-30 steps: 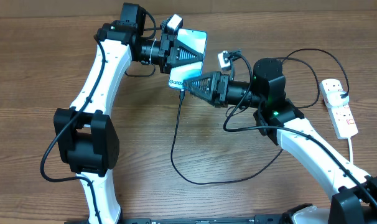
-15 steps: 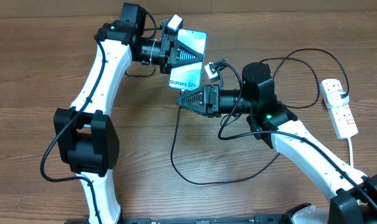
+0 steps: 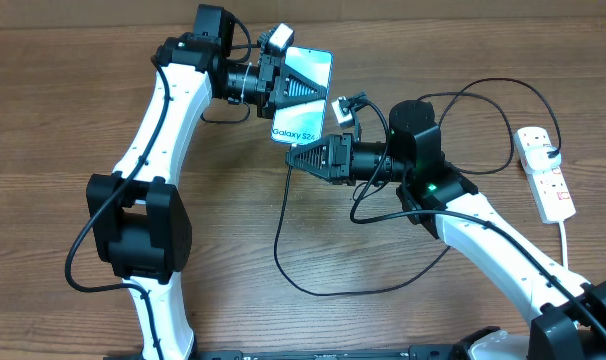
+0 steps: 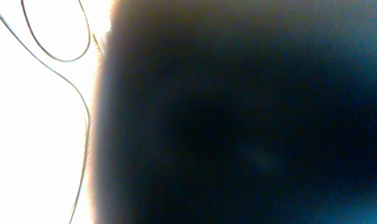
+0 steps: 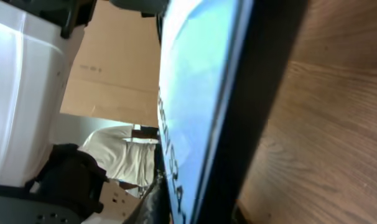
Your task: Plug charger to phone and switch on socket
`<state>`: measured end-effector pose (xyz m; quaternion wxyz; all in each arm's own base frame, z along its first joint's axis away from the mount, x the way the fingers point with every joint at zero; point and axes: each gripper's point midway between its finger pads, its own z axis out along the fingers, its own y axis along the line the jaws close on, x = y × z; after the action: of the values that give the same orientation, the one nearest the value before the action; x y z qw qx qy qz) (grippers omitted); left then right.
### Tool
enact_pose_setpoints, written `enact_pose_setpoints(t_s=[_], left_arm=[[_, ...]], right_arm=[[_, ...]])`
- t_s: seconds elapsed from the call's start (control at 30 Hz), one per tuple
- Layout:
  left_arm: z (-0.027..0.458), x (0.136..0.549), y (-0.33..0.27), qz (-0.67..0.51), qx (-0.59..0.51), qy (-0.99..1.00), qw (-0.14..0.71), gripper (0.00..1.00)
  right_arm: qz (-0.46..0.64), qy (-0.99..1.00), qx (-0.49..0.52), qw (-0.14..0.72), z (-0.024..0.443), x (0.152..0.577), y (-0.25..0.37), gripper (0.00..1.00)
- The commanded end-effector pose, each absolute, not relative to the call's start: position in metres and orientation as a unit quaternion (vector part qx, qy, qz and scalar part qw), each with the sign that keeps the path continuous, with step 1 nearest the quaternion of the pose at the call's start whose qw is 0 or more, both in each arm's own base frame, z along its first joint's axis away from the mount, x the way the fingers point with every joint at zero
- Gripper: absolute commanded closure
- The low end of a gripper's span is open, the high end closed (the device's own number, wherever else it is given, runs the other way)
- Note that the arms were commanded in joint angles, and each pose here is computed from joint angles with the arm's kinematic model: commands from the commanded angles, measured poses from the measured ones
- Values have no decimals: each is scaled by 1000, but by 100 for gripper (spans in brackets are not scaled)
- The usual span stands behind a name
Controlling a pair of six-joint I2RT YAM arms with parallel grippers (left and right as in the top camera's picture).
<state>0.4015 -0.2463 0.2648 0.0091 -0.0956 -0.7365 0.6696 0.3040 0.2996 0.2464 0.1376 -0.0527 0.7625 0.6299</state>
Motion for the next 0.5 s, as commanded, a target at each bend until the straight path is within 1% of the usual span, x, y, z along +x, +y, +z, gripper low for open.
enact_pose_setpoints(t_s=[0.0,0.07,0.47], left_arm=[[288,395,-245,684,-119,-720,-8,96],[287,395,-245,680,-118,-724,-9,96],[281,394,-245,669,-119,-733,-13,96]], right_arm=[[628,760,-57,160,255,309,300,91],[627,760,-57,161,255,310,300,96],[621,764,-32,170,254,319,296,96]])
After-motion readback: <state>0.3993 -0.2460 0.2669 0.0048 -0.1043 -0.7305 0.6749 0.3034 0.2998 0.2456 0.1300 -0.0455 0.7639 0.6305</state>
